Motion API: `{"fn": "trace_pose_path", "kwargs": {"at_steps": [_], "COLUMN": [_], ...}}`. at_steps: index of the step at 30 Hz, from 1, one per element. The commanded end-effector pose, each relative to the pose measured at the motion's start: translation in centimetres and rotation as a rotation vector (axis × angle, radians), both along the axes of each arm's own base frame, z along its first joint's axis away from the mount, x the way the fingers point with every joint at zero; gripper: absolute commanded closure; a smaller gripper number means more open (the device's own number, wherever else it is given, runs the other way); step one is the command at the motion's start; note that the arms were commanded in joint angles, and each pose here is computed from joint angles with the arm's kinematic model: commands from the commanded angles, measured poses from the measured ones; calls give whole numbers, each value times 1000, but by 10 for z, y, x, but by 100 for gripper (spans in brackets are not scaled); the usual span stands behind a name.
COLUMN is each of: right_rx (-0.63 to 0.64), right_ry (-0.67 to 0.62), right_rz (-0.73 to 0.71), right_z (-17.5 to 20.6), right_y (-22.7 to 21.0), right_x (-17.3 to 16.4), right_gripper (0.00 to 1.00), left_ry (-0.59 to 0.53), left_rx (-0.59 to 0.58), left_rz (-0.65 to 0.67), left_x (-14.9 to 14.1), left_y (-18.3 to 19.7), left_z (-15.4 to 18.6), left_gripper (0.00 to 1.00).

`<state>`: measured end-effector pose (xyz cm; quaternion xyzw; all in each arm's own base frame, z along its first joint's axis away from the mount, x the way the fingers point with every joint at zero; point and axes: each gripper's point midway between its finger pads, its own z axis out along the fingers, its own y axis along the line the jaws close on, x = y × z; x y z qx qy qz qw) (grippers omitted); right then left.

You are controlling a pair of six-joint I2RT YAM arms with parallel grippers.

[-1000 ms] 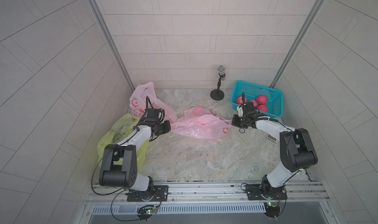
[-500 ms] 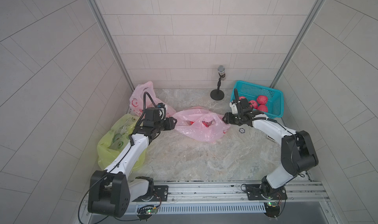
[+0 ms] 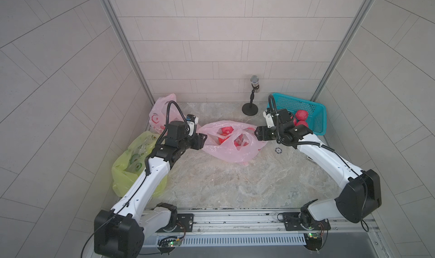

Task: Untie the knot of a plastic bag & take out the apple
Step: Untie the plastic bag at the center of the board.

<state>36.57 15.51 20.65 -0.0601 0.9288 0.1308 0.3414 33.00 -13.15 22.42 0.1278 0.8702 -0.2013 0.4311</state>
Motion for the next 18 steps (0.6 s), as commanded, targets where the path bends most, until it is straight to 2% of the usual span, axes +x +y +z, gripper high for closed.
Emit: {"fn": "trace_pose_path", "kwargs": {"at_steps": [1, 6, 9, 14, 18], "right_rx": [-65, -21, 4, 42, 49], "right_ry": [-51, -115, -114, -59, -18], "right_rz": [16, 79, 168, 307, 358], "right_z": [17, 38, 43, 24, 8], "right_y": [-5, 17, 45, 88, 105], "right_x": [-10, -3, -2, -5, -12], "right_gripper": [16, 14, 15, 15, 16], "left_ry": [-68, -113, -126, -127, -158], "left_rx": [90, 160, 225, 332, 425], "left_rz": [-63, -162, -246, -331, -371], "left_x": [3, 12, 18, 36, 50], "left_y": [-8, -33, -52, -75, -87], "left_z": [18, 30, 24, 5, -6], "left_gripper": [40, 39, 36, 33, 30]}}
